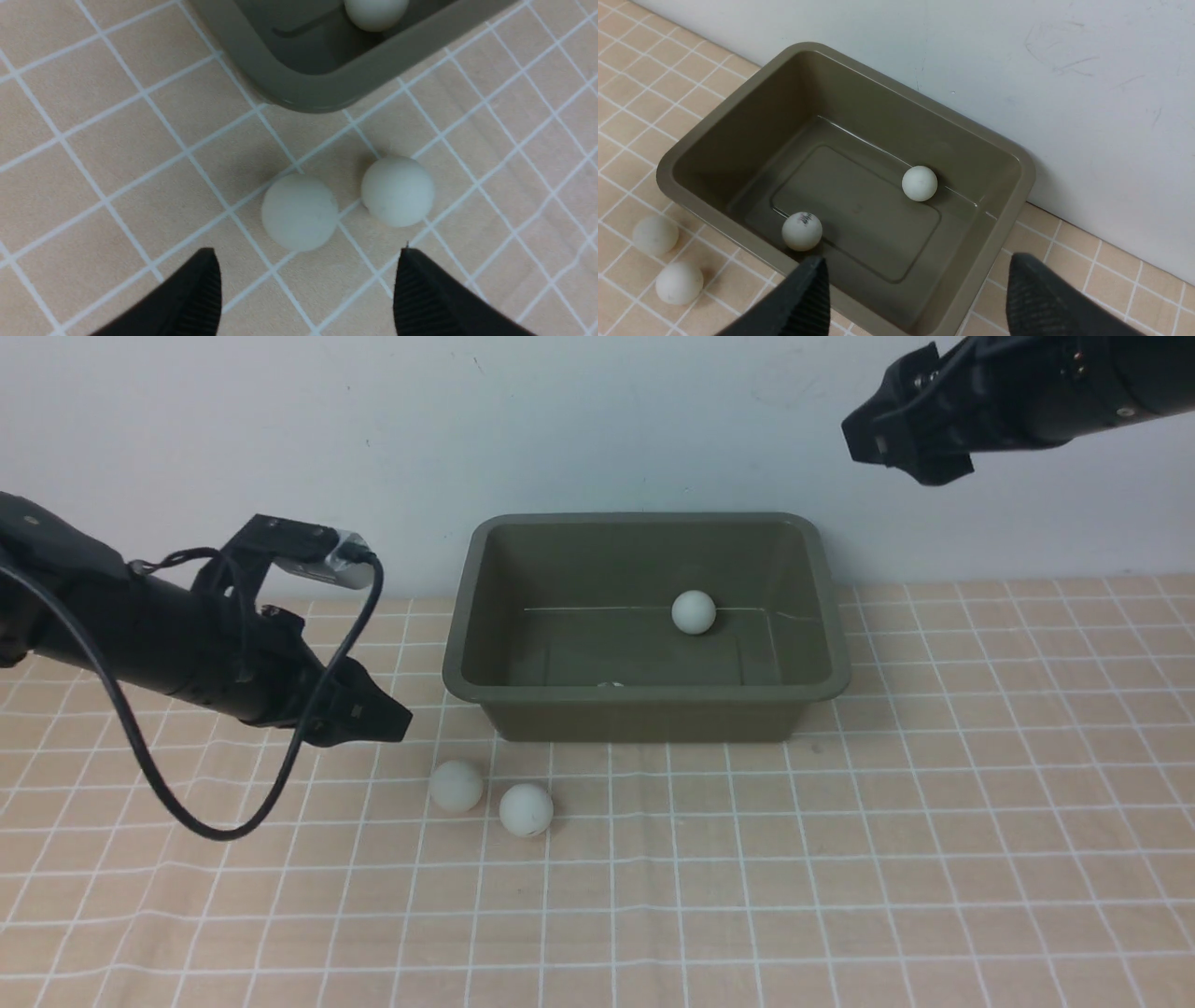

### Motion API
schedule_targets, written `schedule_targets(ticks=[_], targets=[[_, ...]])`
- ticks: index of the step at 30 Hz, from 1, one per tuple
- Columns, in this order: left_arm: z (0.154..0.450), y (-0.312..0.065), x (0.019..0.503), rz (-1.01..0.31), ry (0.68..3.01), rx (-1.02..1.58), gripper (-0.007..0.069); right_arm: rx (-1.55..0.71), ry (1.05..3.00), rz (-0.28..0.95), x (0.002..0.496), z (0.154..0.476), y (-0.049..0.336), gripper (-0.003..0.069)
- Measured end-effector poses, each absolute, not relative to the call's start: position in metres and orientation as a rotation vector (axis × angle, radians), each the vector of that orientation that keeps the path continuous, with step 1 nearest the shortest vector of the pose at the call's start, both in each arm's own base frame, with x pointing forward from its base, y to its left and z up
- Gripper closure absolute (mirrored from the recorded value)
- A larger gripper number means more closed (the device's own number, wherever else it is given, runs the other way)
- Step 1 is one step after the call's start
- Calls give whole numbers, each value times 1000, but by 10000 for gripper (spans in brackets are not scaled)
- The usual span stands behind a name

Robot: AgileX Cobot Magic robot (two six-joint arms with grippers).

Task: Put the table tennis balls into the box on the light coffee tablecloth.
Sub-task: 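Reach for and grasp a ping pong ball on the table beside the basket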

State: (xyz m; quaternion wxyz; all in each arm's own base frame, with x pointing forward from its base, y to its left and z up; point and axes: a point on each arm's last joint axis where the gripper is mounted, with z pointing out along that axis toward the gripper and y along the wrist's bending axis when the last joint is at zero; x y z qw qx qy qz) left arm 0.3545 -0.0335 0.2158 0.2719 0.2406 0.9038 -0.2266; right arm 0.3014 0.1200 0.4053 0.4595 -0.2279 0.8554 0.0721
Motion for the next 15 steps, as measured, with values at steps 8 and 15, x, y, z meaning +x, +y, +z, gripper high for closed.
schedule_targets(ticks=[8,15], targets=[[173,-70,375,-558,2484,775,211,-559,2100,178,302,406,120,192],[149,-74,383,-540,2516,764,211,-561,2109,178,301,405,120,192]])
